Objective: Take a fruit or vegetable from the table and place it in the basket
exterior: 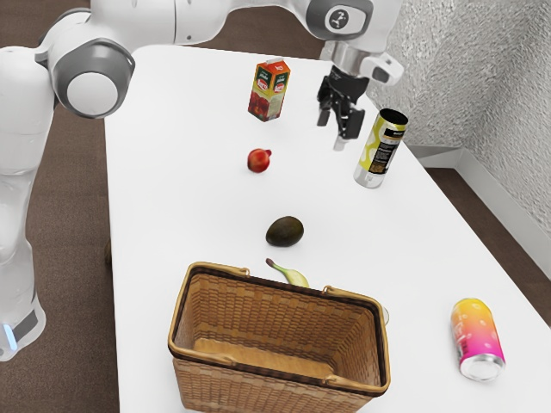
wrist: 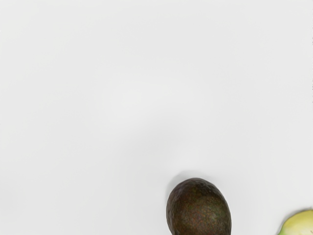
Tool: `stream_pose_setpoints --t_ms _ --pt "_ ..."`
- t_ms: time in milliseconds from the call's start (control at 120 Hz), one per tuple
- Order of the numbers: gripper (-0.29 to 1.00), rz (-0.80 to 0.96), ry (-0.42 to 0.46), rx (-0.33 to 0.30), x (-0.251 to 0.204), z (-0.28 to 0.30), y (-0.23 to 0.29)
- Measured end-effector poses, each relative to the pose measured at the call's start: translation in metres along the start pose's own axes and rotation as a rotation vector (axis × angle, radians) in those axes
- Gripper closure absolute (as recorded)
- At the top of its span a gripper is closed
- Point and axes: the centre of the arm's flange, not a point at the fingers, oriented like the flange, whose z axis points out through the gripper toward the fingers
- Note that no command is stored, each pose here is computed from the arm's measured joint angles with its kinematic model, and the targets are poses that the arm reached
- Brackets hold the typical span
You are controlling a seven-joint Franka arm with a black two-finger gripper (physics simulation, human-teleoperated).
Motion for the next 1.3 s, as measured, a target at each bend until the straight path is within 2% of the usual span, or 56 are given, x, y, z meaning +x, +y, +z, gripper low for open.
stream_pose_setpoints --t_ms 217,408,567,825,925,1300 --pt "0.0 -0.006 0.027 -0.001 0.003 -0.003 -0.003" --pt "0.0 -0.026 0.036 -0.033 0.004 -0.003 -0.012" --pt "0.0 -0.015 0.015 -0.036 0.002 0.001 -0.003" --pt "0.0 -0.001 -0.086 -0.034 -0.072 0.036 0.006" --pt "0.0 -0.013 -0.082 -0.026 -0.079 0.047 0.006" --pt "0.0 0.098 -0.017 -0.003 -0.074 0.053 0.093"
